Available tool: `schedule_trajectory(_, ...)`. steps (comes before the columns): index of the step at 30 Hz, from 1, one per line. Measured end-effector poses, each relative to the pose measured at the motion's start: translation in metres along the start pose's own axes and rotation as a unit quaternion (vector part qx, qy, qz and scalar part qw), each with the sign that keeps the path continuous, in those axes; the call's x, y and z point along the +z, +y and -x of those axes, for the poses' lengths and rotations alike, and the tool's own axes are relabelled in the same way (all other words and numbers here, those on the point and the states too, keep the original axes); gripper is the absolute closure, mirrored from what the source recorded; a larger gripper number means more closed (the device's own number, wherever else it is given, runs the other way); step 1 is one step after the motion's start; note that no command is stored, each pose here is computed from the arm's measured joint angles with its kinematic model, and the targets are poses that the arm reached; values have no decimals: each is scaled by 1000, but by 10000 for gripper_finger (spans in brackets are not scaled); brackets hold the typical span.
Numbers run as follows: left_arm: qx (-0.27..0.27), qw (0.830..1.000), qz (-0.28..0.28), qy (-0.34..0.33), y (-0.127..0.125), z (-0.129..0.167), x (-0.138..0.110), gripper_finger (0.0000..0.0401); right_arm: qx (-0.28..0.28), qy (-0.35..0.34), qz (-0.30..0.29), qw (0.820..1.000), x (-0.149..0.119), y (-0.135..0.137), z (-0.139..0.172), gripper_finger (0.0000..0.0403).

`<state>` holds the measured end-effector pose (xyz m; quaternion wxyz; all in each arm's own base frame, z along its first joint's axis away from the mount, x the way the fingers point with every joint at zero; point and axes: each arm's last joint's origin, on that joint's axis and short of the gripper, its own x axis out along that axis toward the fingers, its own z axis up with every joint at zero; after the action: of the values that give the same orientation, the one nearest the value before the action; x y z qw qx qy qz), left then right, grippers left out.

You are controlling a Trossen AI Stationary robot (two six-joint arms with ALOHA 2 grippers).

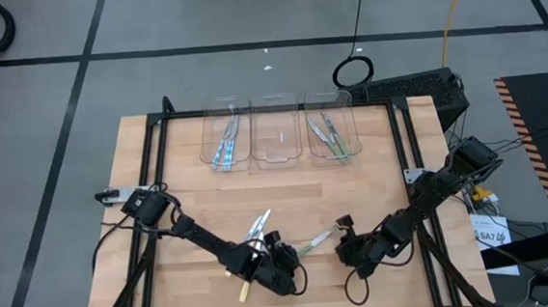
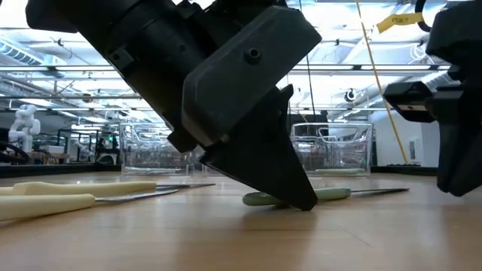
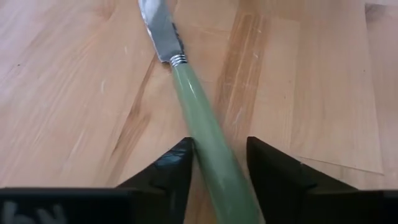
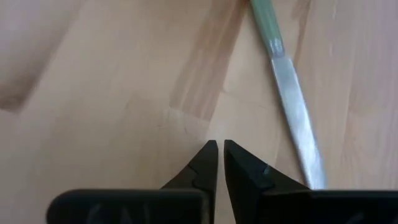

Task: Sort silverware by color (type)
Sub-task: Put the green knife into the right transparent bin

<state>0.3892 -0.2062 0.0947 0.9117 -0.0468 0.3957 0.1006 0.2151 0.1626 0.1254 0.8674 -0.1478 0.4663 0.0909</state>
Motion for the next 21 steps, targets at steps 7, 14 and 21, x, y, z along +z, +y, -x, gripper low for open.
schedule_trajectory(7, -4, 1000, -11, 4, 1, 0, 0, 310, -9, 32, 9, 999, -6, -2, 1, 347)
schedule_trajectory(14, 1, 1000, -7, 1, 1, 0, 0, 316, -7, 32, 12, 999, -6, -2, 7, 270)
schedule_trajectory(21, 20, 1000, -2, 2, -6, 5, 14, 302, -26, 47, -6, 999, -10, -7, 15, 229)
